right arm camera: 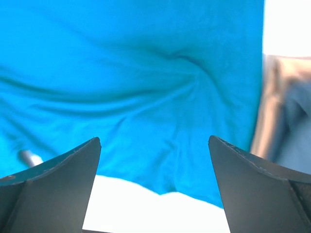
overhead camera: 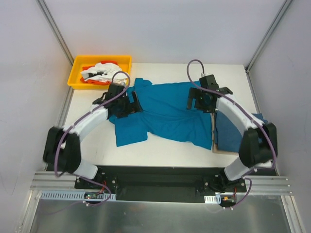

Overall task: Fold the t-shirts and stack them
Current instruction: Flatten out the tshirt

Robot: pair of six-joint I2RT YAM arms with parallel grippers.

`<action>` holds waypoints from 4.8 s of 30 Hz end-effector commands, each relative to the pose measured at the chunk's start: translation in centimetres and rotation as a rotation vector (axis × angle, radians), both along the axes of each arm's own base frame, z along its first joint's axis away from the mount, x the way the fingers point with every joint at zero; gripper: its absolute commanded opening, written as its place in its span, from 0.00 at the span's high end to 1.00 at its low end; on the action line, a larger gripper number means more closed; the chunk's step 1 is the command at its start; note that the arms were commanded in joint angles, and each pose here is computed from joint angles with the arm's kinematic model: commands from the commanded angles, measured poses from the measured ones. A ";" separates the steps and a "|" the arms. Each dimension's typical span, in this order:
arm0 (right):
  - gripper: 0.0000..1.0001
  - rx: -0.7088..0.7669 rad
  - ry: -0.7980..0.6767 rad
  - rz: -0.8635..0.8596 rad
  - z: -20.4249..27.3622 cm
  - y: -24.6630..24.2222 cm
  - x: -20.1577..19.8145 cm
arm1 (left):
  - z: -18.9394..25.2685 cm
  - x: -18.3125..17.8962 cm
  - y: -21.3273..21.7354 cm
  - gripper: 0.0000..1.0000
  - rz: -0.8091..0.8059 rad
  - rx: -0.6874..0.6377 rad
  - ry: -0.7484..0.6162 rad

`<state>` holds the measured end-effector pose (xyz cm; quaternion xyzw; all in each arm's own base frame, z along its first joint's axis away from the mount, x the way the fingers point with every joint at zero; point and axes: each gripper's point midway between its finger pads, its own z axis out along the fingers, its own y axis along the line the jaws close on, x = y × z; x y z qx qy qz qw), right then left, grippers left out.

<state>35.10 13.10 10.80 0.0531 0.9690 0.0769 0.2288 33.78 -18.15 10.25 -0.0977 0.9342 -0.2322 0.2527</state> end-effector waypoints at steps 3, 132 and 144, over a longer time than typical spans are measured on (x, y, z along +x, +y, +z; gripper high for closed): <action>0.03 -0.021 -0.259 -0.111 5.1 -3.3 -4.0 | -0.6 -8.4 5.5 0.01 0.138 0.098 0.066; 0.99 -0.079 0.096 -0.152 -9.8 -1.3 -15.2 | -6.6 -11.5 16.7 1.00 0.591 0.199 0.123; 0.99 0.015 -0.294 -0.051 -0.5 -0.3 -10.1 | 2.3 -7.8 15.3 1.00 0.607 0.008 -0.180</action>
